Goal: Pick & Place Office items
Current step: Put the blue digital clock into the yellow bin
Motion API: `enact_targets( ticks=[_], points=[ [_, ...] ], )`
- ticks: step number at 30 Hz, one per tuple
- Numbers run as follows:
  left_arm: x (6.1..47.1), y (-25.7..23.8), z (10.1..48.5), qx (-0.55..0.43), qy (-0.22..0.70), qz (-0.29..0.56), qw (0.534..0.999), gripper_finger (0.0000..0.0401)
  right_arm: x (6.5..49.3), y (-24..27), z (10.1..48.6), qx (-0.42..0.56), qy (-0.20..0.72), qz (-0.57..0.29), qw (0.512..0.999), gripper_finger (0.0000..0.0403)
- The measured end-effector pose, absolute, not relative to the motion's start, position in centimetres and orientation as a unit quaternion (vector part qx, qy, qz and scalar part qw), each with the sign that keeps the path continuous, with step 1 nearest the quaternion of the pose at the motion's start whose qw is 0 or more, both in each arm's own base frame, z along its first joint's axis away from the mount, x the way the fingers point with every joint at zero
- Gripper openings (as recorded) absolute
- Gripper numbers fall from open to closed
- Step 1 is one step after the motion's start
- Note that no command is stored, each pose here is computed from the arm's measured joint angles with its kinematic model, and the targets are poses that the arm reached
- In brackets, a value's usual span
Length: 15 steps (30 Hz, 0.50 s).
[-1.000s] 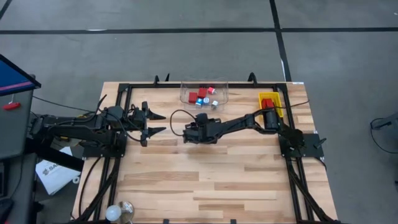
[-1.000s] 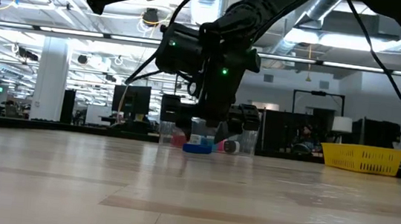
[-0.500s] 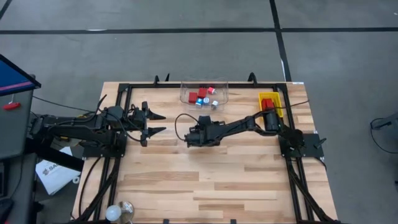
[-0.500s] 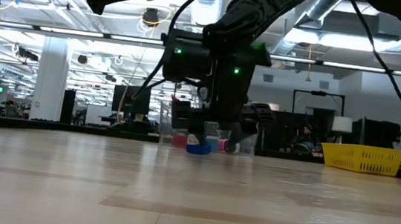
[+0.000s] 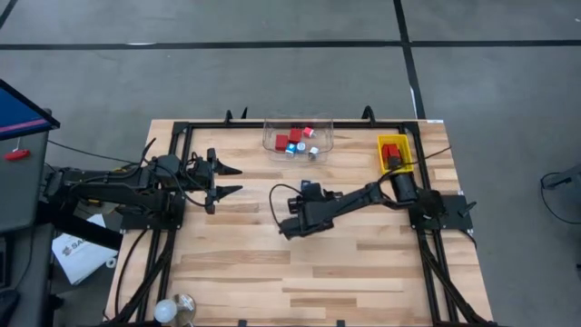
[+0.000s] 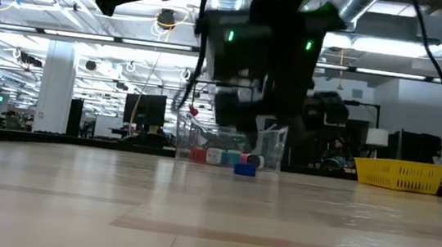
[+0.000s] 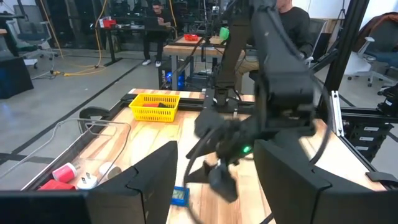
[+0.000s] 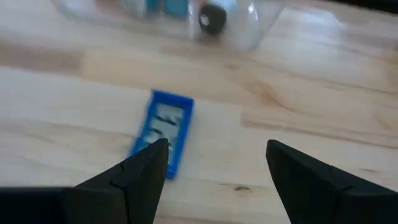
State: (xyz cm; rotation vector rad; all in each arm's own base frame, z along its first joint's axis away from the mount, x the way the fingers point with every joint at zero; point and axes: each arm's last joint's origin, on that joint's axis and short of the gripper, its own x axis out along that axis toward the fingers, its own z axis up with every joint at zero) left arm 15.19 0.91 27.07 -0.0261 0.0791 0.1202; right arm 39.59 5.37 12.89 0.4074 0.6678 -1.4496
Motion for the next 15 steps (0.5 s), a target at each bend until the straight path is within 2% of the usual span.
enact_targets(
  ticks=[8, 15],
  points=[
    [15.2, 0.9, 27.1, -0.017, 0.036, 0.060, 0.997, 0.0209, 39.6, 6.7, 16.0, 0.226, 0.196, -0.632, 0.715, 0.0265],
    [15.2, 0.9, 27.1, -0.017, 0.036, 0.060, 0.997, 0.0209, 41.0, 4.4, 15.8, 0.258, 0.226, -0.617, 0.708, 0.0265]
  ],
)
